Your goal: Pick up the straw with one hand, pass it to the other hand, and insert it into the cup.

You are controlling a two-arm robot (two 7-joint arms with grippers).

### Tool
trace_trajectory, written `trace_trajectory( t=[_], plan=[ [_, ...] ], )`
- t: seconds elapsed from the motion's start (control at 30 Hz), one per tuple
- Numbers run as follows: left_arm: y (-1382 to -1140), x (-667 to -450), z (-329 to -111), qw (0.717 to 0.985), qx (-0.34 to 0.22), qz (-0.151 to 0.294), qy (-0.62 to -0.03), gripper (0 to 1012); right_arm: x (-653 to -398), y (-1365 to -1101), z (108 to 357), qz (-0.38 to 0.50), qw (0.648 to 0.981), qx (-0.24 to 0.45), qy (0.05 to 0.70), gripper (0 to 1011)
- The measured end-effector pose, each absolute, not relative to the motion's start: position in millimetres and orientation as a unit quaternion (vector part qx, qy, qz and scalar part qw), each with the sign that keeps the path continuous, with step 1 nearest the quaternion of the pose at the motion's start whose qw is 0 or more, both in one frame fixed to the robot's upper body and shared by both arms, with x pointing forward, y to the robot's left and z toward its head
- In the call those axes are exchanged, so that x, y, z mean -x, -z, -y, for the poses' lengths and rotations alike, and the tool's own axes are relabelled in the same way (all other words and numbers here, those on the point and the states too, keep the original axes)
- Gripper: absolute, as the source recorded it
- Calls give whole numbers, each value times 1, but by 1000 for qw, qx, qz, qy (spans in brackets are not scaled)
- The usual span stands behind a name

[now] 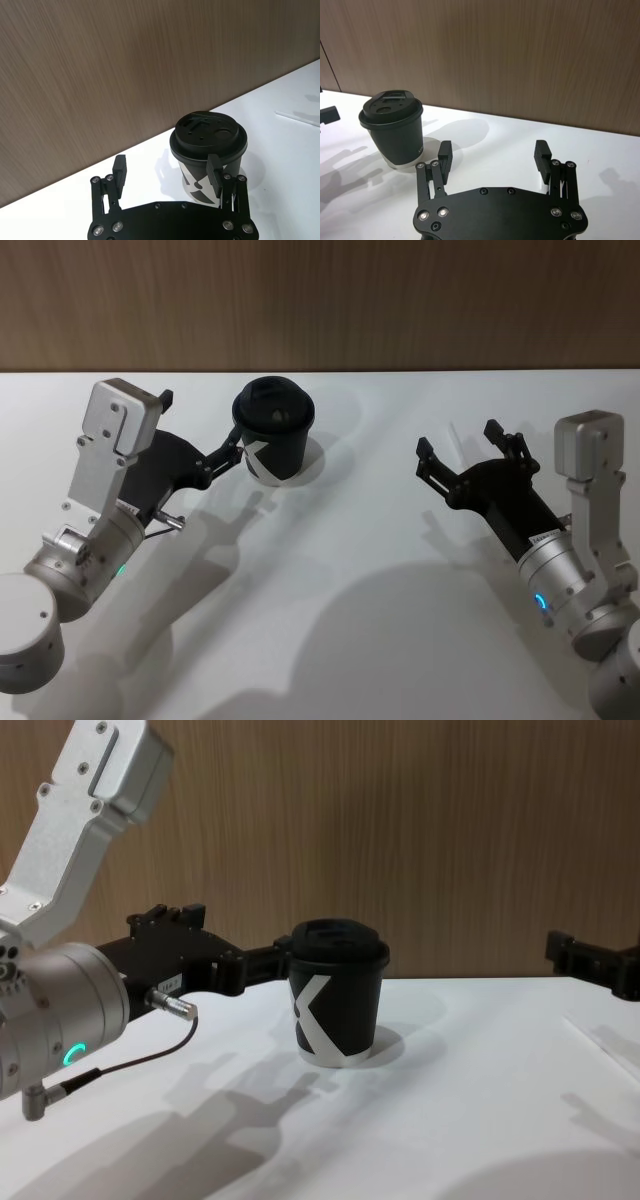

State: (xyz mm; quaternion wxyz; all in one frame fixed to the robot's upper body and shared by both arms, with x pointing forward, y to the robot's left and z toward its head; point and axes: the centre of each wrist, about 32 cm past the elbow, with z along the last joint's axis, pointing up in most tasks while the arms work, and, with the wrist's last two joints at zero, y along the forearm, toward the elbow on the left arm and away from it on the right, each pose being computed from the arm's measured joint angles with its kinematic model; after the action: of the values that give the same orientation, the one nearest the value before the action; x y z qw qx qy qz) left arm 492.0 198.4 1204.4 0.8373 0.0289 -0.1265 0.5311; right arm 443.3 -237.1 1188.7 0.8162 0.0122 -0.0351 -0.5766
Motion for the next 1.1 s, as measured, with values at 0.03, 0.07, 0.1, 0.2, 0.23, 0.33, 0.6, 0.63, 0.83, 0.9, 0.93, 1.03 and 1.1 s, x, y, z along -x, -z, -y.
trace_trajectory(
  t=[0.03, 0.07, 0.1, 0.2, 0.23, 0.33, 0.6, 0.63, 0.83, 0.9, 0.93, 1.03, 1.1],
  plan=[
    [-1204, -492, -198, 837, -29, 126, -531, 1003, -443, -1189, 237, 35, 816, -12, 577, 1001],
    [-1204, -492, -198, 837, -29, 126, -531, 1003, -443, -1189, 237, 35, 816, -12, 577, 1001],
    [-1204, -492, -198, 837, -29, 126, -531, 1003, -443, -1189, 237, 35, 816, -12, 577, 1001],
    [-1204, -492, -198, 837, -29, 126, -531, 1003, -443, -1189, 237, 35, 816, -12, 577, 1001],
    [-1204, -492, -198, 837, -29, 126, -531, 1003, -443, -1189, 237, 35, 816, -12, 577, 1001],
    [-1204, -492, -198, 837, -29, 126, -531, 1003, -443, -1189, 237, 35, 816, -11, 577, 1001],
    [-1204, -492, -198, 837, -29, 126, -531, 1003, -442, -1189, 233, 29, 812, 2, 583, 1001],
    [-1204, -492, -198, 837, -29, 126, -531, 1003, -442, -1189, 233, 29, 811, 4, 584, 1001],
    [-1204, -492, -198, 837, -29, 126, -531, 1003, -439, -1190, 231, 22, 805, 17, 592, 1001],
    [-1204, -492, -198, 837, -29, 126, -531, 1002, -439, -1191, 231, 19, 803, 21, 595, 1001],
    [-1204, -492, -198, 837, -29, 126, -531, 1003, -438, -1191, 231, 17, 802, 22, 596, 1001],
    [-1204, -492, -198, 837, -29, 126, -531, 1003, -437, -1192, 231, 12, 800, 29, 599, 1001],
    [-1204, -492, -198, 837, -29, 126, -531, 1003, -437, -1192, 231, 8, 799, 33, 601, 1001]
  ],
)
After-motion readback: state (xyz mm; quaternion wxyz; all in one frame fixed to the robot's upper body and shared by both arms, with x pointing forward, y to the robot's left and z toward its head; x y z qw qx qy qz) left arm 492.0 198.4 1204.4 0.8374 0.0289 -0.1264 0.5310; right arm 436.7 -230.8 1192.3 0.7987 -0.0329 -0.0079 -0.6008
